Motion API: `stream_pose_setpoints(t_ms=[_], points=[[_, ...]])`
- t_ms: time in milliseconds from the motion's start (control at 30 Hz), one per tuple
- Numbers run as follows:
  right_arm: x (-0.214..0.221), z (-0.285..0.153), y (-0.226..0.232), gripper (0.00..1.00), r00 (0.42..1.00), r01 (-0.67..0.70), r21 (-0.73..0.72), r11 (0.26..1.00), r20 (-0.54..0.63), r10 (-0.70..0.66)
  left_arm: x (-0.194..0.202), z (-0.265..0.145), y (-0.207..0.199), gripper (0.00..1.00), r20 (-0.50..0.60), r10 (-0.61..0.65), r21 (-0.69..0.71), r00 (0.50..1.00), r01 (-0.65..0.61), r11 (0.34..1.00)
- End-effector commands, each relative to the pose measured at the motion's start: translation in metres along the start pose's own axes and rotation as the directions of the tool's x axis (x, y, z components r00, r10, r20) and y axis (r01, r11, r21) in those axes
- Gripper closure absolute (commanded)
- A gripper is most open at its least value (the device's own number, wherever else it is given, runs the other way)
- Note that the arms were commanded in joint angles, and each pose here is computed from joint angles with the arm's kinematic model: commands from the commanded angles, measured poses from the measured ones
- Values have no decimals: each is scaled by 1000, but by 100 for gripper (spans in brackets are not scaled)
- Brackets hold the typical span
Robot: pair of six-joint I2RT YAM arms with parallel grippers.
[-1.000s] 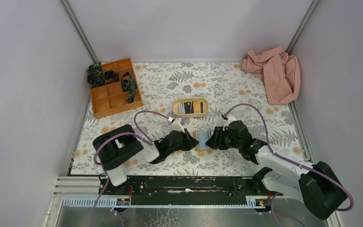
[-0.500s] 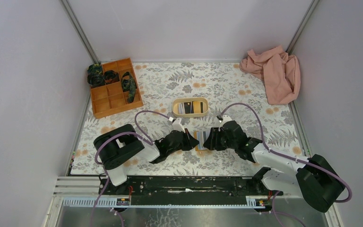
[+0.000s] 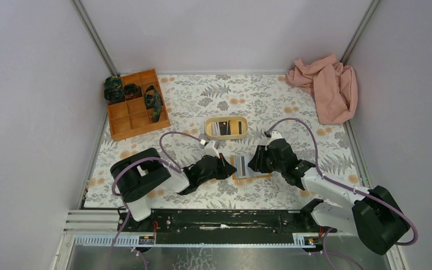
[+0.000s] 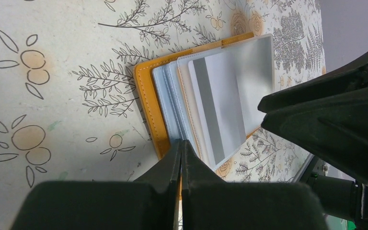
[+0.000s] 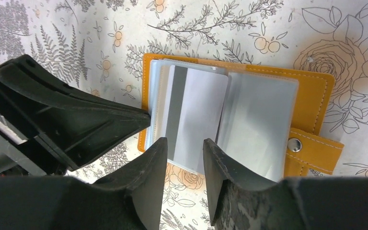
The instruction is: Take the credit cards out of the card holder
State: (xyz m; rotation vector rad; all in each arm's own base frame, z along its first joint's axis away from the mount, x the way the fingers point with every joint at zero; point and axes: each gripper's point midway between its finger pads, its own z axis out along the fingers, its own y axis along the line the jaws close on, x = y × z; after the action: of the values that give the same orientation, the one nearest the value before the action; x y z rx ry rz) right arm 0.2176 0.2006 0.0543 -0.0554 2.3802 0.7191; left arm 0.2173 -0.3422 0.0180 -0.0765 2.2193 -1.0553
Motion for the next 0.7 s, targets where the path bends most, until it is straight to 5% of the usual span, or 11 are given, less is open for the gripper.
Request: stream_pose_setpoints(t_ms=[0,667], points=[[0,4,-2,60,1000,10,-1,1000,-5,-10,25,-10,41,100,-88,36,-125,995,-47,991],[21,17,-6,61,996,-55,-55,997,-70,51,24,-15,43,100,-87,32,-125,996,-43,991]])
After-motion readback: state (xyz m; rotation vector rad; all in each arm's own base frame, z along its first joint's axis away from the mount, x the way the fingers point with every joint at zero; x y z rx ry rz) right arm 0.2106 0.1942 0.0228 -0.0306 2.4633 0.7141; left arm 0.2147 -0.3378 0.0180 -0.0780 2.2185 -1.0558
